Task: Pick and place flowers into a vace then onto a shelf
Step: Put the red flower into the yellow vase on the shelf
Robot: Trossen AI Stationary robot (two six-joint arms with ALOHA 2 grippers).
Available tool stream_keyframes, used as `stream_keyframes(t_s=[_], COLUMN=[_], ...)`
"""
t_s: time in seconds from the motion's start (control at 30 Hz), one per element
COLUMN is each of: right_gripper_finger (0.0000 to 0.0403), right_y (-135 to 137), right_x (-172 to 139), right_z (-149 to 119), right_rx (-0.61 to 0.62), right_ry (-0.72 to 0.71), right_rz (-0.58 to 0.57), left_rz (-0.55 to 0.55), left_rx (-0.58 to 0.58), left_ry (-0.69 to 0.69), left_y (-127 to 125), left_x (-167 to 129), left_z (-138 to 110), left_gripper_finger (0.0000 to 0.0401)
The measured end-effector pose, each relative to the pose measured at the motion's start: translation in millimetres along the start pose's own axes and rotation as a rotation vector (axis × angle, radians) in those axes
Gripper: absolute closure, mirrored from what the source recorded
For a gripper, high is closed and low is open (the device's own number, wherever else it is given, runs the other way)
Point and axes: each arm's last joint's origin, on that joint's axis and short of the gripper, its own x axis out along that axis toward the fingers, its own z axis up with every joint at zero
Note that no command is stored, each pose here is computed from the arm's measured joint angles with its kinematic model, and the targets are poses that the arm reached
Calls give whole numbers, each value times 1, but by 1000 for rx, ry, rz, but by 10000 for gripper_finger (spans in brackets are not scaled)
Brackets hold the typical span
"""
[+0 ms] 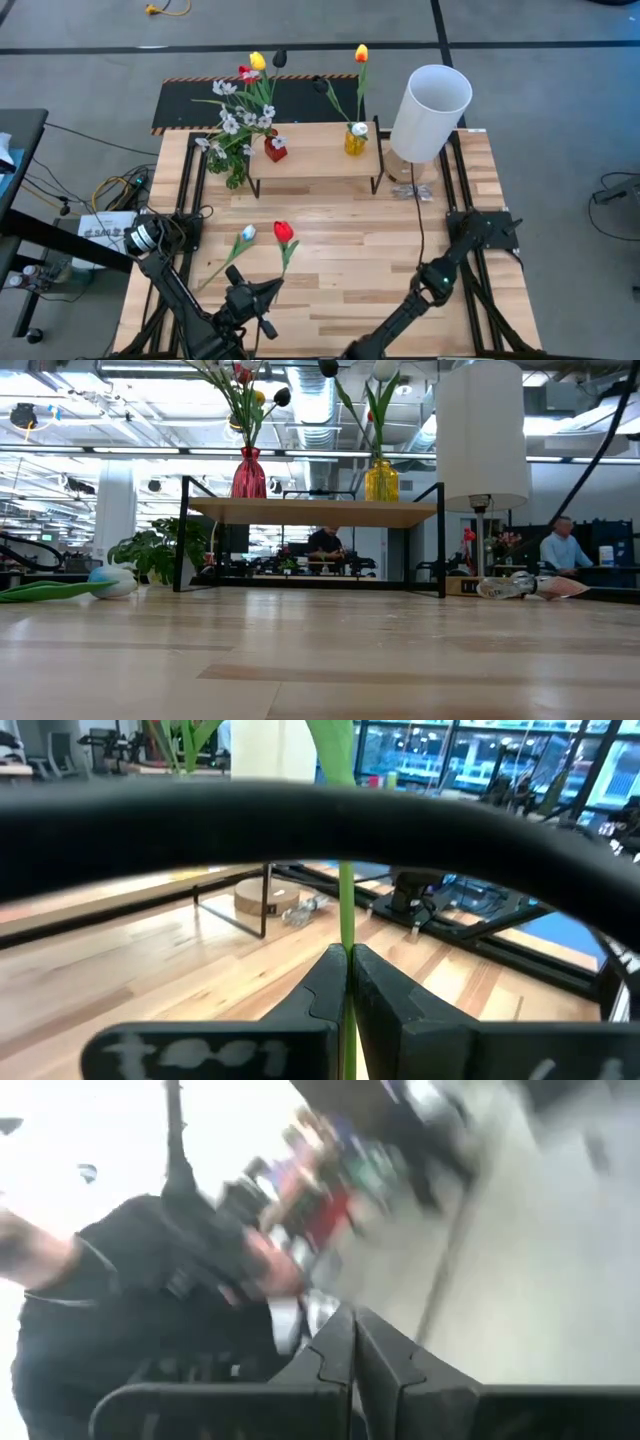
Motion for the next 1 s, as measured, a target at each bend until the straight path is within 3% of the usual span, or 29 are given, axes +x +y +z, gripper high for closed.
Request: stream_keyframes(t_s=[0.1, 0.2, 0.27, 0.4, 0.47, 0.57, 0.67, 0.87, 1.0], right_gripper_finger=[403, 403, 403, 403, 403, 403, 403, 403, 403], right_y=[26, 63, 82, 104, 114, 125, 119, 110, 111], right_x=[-5, -14, -19, -34, -41, -47, -50, -65, -72], right_z=[27, 53, 64, 68, 70, 81, 94, 104, 105], right_rx=[-203, -372, -441, -550, -585, -614, -601, -515, -518], right_ry=[-179, -308, -306, -277, -337, -394, -458, -804, -896], right_rz=[87, 66, -54, -484, -633, -663, -717, -1186, -1381], left_rz=[11, 13, 13, 12, 9, 2, -2, -12, -20], left_rx=[0, -2, -2, 1, 1, 2, 0, -3, -3], left_ry=[21, 25, 25, 23, 20, 15, 7, 2, -1], left_y=[0, 0, 0, 0, 0, 0, 0, 0, 0], left_x=[0, 0, 0, 0, -1, -2, -2, -4, -7], left_z=[-1, -1, -1, -1, -1, -1, 0, -1, -1], left_gripper_finger=[401, 401, 401, 401, 401, 401, 401, 401, 401])
